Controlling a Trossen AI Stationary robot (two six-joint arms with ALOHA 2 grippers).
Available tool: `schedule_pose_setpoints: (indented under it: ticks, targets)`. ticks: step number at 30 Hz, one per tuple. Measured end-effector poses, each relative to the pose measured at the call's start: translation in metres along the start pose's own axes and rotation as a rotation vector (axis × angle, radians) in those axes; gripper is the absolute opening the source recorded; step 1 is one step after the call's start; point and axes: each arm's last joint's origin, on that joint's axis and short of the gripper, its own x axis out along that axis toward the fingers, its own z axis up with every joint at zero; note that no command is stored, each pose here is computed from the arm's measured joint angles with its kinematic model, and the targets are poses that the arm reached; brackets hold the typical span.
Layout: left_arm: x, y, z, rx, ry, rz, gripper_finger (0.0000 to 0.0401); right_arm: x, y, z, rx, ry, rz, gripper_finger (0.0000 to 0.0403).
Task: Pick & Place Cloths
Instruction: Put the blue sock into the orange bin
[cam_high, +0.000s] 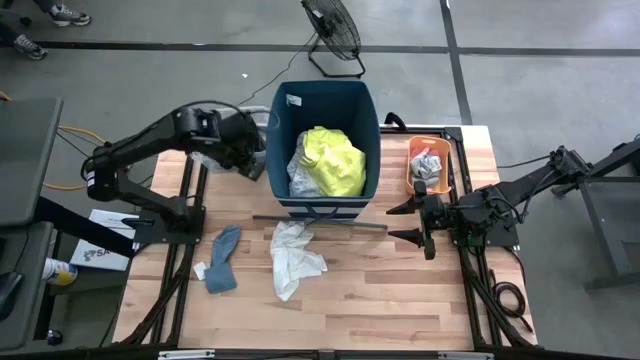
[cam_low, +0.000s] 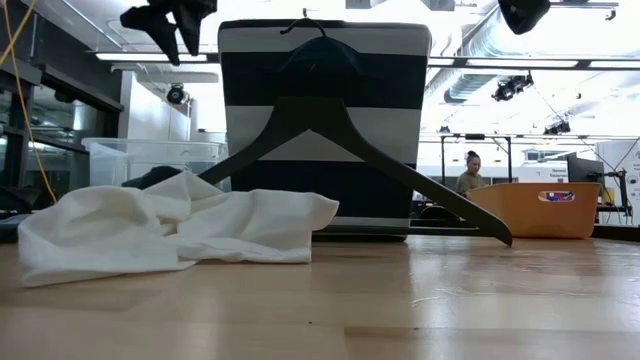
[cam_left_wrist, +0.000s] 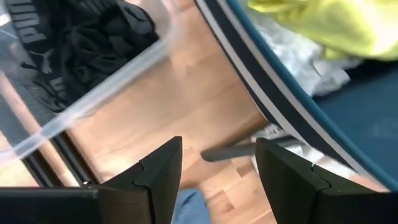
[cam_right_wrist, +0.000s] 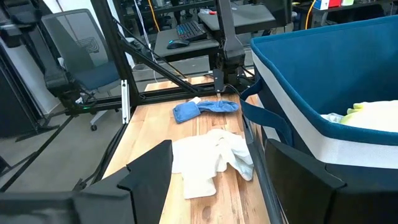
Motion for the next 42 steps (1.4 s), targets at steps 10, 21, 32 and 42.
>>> schedule_pose_setpoints:
  ticks: [10,21,32,42]
  targets:
    - [0.007,-0.031,-0.04,0.148,0.068,-0.014,0.0198,0.0,0.0,0.0,0.0,0.0,0.0,0.0247]
    - [0.036,-0.049,-0.092,0.304,0.172,0.03,0.0198,0.0,0.0,0.0,0.0,0.0,0.0,0.0247]
    - [0.069,-0.045,-0.138,0.287,0.251,0.162,0.0198,0.0,0.0,0.0,0.0,-0.001,0.0,0.0247]
    - [0.113,-0.032,-0.17,0.186,0.291,0.23,0.0198,0.0,0.0,0.0,0.0,0.0,0.0,0.0247]
